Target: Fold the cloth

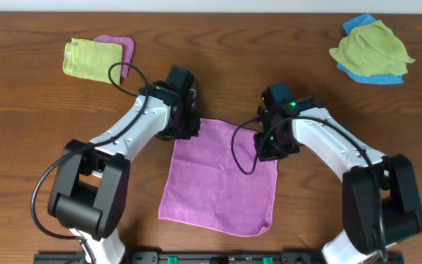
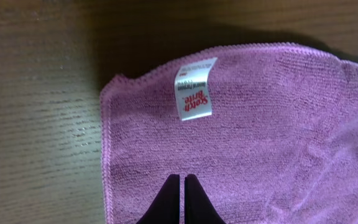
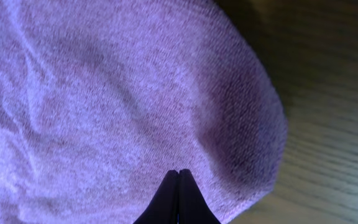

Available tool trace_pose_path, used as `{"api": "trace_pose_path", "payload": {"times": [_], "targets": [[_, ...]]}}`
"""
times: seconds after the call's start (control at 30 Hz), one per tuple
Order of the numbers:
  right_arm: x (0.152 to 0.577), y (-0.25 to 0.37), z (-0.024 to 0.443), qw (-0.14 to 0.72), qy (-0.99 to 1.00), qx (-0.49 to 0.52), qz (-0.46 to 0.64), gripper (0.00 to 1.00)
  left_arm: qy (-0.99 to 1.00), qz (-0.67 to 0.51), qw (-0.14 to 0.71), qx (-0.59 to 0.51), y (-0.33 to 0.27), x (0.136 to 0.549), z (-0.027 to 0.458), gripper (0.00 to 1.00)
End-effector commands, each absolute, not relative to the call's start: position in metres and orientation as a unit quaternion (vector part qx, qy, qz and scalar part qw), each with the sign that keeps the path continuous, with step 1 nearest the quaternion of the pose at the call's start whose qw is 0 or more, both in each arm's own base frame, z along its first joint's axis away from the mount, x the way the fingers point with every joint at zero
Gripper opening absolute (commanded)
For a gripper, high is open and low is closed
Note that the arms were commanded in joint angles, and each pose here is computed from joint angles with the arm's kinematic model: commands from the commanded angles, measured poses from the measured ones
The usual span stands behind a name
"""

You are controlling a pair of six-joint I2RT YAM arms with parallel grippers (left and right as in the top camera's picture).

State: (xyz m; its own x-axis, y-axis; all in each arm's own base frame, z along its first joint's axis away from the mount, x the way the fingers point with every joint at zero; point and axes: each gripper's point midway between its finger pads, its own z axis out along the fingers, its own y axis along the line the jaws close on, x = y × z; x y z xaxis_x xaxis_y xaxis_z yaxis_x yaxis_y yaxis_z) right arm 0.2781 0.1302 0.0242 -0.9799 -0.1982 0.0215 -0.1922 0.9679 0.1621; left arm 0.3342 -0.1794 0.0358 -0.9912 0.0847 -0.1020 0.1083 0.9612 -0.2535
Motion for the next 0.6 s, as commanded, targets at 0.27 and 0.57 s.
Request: {"api": "trace_pose_path", "payload": {"times": [0.27, 0.57], "targets": [[0.283, 0.112, 0.016, 0.014, -0.996, 0.080, -0.025, 0.02, 0.991, -0.114, 0.038, 0.053, -0.174, 0.335, 0.022, 0.06], [0.291, 0.104, 0.015, -0.004, -0.997, 0.075, 0.001, 0.02, 0.991, -0.115, 0.040, 0.055, -0.178, 0.339, 0.011, 0.06]]}}
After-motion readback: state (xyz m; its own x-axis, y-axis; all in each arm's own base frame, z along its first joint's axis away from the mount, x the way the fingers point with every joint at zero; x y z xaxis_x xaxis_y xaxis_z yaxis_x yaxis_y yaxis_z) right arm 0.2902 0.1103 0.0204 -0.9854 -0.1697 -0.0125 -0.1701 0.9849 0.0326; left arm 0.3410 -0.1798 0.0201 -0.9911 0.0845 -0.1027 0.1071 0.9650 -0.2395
